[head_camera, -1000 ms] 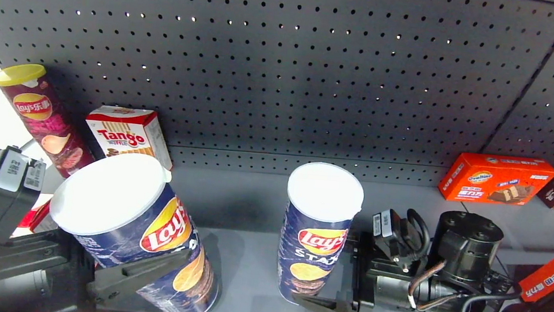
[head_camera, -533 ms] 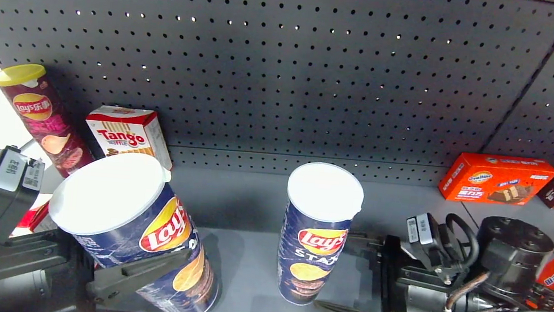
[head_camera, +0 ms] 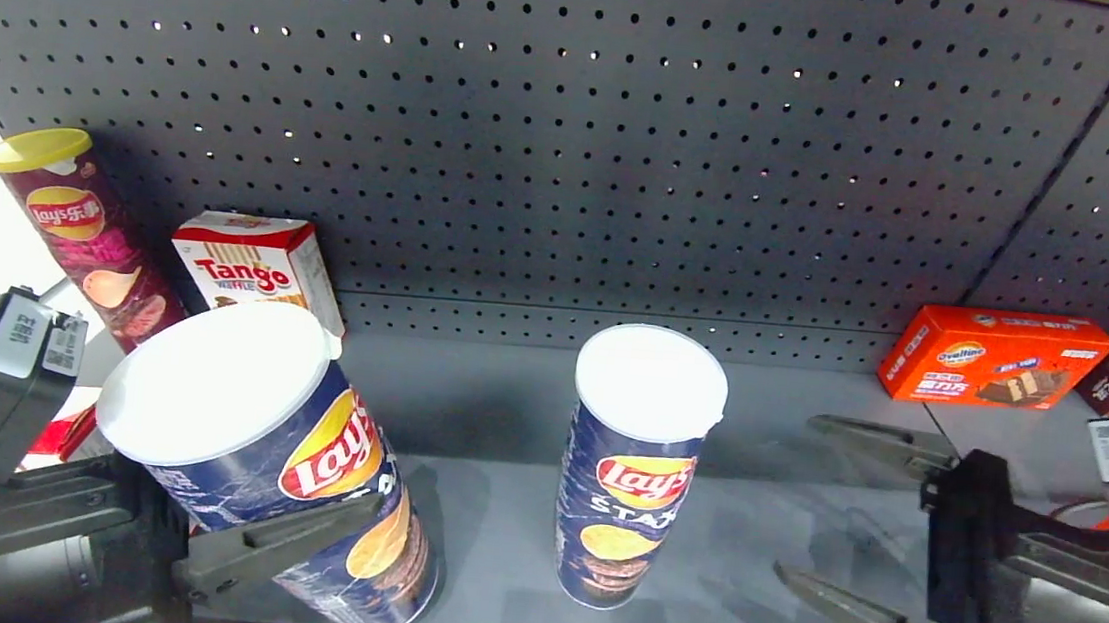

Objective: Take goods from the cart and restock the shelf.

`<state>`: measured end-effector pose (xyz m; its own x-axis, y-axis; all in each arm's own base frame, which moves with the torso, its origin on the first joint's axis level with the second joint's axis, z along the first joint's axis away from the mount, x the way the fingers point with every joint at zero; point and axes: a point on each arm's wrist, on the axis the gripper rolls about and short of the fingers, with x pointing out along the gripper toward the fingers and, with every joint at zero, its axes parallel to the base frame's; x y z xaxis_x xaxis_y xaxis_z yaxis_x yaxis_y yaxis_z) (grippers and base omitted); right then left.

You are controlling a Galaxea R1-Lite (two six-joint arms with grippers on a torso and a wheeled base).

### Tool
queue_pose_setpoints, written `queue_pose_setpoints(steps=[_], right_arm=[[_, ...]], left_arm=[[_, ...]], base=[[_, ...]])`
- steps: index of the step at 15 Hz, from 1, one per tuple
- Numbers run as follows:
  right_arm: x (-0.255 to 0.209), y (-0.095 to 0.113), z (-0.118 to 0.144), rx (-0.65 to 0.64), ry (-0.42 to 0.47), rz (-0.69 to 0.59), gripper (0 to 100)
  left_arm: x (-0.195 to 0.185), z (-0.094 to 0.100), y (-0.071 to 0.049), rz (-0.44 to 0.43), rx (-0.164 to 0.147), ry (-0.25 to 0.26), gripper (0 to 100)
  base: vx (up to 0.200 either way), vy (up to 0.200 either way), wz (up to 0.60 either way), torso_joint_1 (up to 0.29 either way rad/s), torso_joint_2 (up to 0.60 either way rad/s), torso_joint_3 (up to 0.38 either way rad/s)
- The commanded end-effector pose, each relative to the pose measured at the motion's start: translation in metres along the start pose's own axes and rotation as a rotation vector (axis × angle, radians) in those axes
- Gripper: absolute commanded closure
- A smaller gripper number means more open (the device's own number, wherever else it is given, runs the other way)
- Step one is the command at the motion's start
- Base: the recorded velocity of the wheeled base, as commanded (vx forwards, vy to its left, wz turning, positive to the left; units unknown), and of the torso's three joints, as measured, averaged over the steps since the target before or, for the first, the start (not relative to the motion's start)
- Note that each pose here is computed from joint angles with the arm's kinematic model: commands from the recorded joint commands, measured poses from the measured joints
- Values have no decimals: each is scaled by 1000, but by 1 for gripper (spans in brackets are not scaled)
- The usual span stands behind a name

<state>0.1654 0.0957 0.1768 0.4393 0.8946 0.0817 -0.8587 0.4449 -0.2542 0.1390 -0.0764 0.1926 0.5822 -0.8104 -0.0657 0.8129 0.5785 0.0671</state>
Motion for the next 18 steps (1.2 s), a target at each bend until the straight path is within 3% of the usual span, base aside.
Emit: queue_pose_setpoints(steps=[1,5,8,12,14,18], right_arm=[[-38,4,28,-87,-58,-172,0],[-79,27,41,-62,18,-443,0],[-127,72,23,-23,114,-708,0],[-168,113,0,33,150,-921,0],[-178,127,-14,38,179,-998,0],[-179,129,-37,105,208,-1078,0]], left_arm=[[0,1,1,2,1,-2,100],[0,0,0,-3,-1,1,100],[1,1,1,-2,4,-7,100],[2,7,1,-3,16,-26,100],[2,6,1,-7,15,-24,100],[2,5,1,-10,13,-21,100]], base=[[0,0,0,0,0,0],[0,0,0,0,0,0],[0,0,0,0,0,0],[0,0,0,0,0,0],[0,0,0,0,0,0],[0,0,0,0,0,0]])
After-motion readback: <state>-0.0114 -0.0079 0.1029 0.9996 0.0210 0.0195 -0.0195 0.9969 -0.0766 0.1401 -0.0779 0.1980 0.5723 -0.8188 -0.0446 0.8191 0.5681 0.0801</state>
